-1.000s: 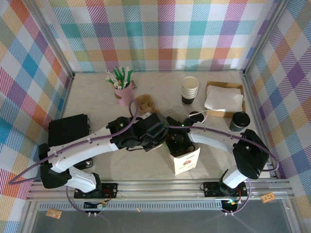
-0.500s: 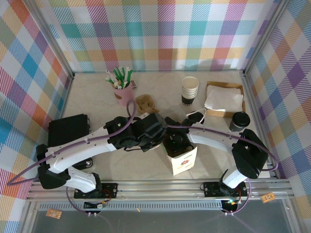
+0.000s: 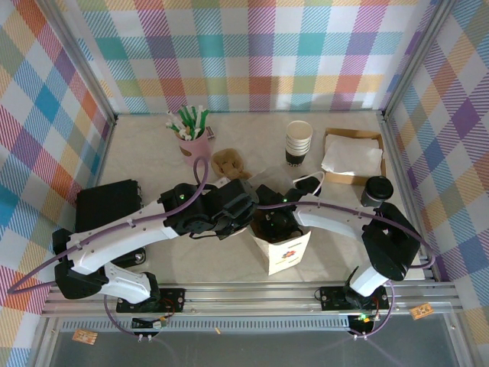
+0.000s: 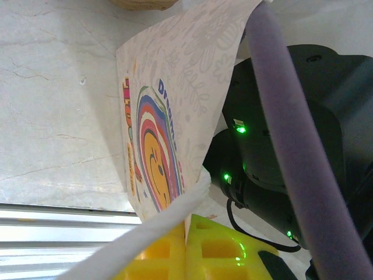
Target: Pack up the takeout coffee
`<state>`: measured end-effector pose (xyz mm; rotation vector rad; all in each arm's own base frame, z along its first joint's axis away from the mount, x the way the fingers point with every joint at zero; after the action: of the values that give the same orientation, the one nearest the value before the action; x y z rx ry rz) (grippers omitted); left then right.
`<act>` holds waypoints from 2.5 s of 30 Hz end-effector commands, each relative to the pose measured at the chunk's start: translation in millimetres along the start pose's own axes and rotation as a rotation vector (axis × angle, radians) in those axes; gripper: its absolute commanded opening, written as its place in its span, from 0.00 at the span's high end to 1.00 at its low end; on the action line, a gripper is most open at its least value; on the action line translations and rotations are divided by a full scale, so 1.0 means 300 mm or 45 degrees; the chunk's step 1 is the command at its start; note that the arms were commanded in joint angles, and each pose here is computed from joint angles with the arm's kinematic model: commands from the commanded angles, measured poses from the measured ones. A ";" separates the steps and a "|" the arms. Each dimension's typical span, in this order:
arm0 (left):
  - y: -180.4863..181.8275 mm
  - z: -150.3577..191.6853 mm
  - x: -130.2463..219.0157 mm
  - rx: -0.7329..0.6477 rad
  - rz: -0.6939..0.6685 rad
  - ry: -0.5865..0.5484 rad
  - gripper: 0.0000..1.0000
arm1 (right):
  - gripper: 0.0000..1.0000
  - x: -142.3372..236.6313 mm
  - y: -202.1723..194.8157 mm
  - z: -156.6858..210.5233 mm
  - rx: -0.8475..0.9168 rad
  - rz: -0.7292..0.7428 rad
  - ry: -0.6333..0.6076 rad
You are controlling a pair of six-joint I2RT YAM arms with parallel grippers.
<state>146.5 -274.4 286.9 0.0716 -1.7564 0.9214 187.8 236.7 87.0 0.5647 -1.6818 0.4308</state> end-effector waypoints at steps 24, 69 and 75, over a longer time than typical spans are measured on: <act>0.012 -0.024 0.122 0.027 0.050 -0.014 1.00 | 0.86 -0.077 0.000 0.049 -0.024 0.006 0.117; 0.139 -0.013 0.116 -0.063 -0.381 -0.009 1.00 | 0.35 0.767 0.211 -0.079 0.340 -0.673 -0.622; 0.130 -0.015 0.120 -0.074 -0.378 -0.014 1.00 | 0.34 0.873 0.205 -0.086 0.354 -0.690 -0.716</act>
<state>119.7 -236.1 294.4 0.2723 -1.7106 0.6849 143.8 272.1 330.1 1.3359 -1.8855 0.1108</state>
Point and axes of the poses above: each hand's point on the last joint's axis, 136 mm out from that joint toward the fingers, its own x axis back along the fingers, its own y axis along the line the jaws close on, z = x × y, the point moved 3 cm from there along x, back along the fingers, and after that the axes turned 13 degrees about x, right-handed, at the moved point
